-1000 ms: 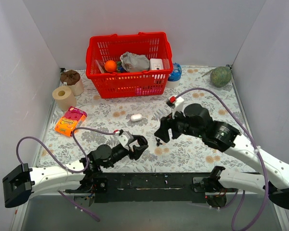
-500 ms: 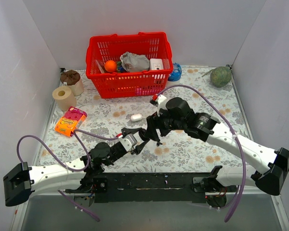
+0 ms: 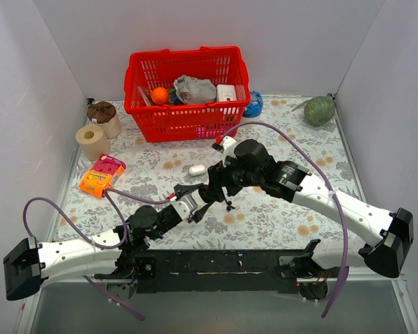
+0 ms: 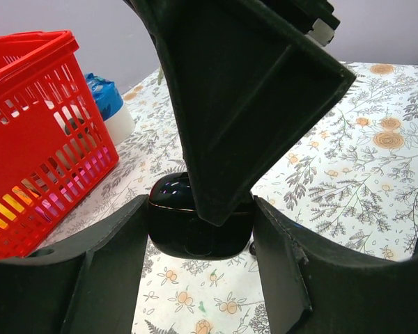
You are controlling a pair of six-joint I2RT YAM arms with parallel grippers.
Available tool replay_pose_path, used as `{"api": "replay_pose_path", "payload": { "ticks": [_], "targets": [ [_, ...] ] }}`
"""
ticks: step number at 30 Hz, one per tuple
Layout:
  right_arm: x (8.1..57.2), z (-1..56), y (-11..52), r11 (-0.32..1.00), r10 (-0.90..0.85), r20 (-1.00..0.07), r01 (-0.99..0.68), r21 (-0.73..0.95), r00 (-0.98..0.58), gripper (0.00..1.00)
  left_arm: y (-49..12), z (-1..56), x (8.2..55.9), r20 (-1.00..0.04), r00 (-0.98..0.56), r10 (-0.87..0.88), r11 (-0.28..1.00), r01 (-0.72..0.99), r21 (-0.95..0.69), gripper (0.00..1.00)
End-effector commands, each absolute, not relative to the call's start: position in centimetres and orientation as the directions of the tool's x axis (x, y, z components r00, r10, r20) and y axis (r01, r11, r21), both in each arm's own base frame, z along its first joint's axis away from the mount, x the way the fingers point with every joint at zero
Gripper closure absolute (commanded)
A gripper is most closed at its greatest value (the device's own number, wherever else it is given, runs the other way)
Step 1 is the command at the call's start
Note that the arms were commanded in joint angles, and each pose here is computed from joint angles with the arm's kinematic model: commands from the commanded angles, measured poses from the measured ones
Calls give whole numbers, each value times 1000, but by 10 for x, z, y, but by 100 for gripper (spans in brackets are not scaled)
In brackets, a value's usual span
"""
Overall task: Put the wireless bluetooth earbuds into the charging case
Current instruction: Open the charging case.
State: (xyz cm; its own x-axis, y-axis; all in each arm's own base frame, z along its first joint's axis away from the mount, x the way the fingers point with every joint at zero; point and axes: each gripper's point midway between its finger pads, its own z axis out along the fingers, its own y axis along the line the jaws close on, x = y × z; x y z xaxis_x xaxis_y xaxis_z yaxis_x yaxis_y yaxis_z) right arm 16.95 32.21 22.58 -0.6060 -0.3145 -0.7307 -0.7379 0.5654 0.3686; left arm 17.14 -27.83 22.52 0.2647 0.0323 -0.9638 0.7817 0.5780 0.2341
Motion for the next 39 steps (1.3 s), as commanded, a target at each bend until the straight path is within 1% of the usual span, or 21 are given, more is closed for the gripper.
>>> {"api": "replay_pose_path", "payload": {
  "ticks": [1, 17, 19, 22, 24, 25, 26, 27, 29, 34, 39],
  "targets": [
    [187, 253, 317, 598, -231, -786, -721, 350, -573, 28, -276, 252, 168, -953, 303, -24, 585, 777, 232, 100],
    [192, 251, 304, 628, -211, -788, -697, 345, -579, 29, -276, 255, 169, -951, 307, -26, 590, 773, 234, 100],
    [189, 269, 308, 586, -160, -824, -724, 363, -543, 29, -275, 255, 169, -952, 303, -30, 591, 774, 228, 100],
    [182, 284, 314, 519, -109, -847, -756, 398, -521, 29, -274, 254, 169, -954, 299, -38, 594, 774, 219, 100],
    [181, 287, 318, 506, -113, -841, -759, 410, -529, 31, -274, 255, 168, -954, 297, -47, 598, 773, 212, 100],
    [183, 277, 318, 520, -133, -821, -745, 419, -555, 32, -273, 257, 168, -953, 298, -55, 600, 773, 207, 100],
    [182, 275, 320, 509, -141, -814, -746, 429, -564, 36, -273, 258, 168, -952, 300, -57, 602, 771, 207, 100],
    [181, 271, 321, 507, -147, -803, -742, 440, -577, 38, -273, 258, 169, -952, 300, -57, 602, 771, 207, 100],
    [179, 270, 324, 482, -136, -798, -743, 465, -588, 41, -272, 259, 169, -952, 300, -58, 604, 770, 206, 100],
    [179, 261, 326, 477, -149, -776, -732, 487, -613, 47, -272, 260, 168, -951, 302, -68, 604, 771, 202, 100],
    [180, 257, 327, 468, -156, -768, -732, 496, -621, 57, -271, 259, 169, -951, 303, -64, 607, 768, 204, 100]
  ]
}}
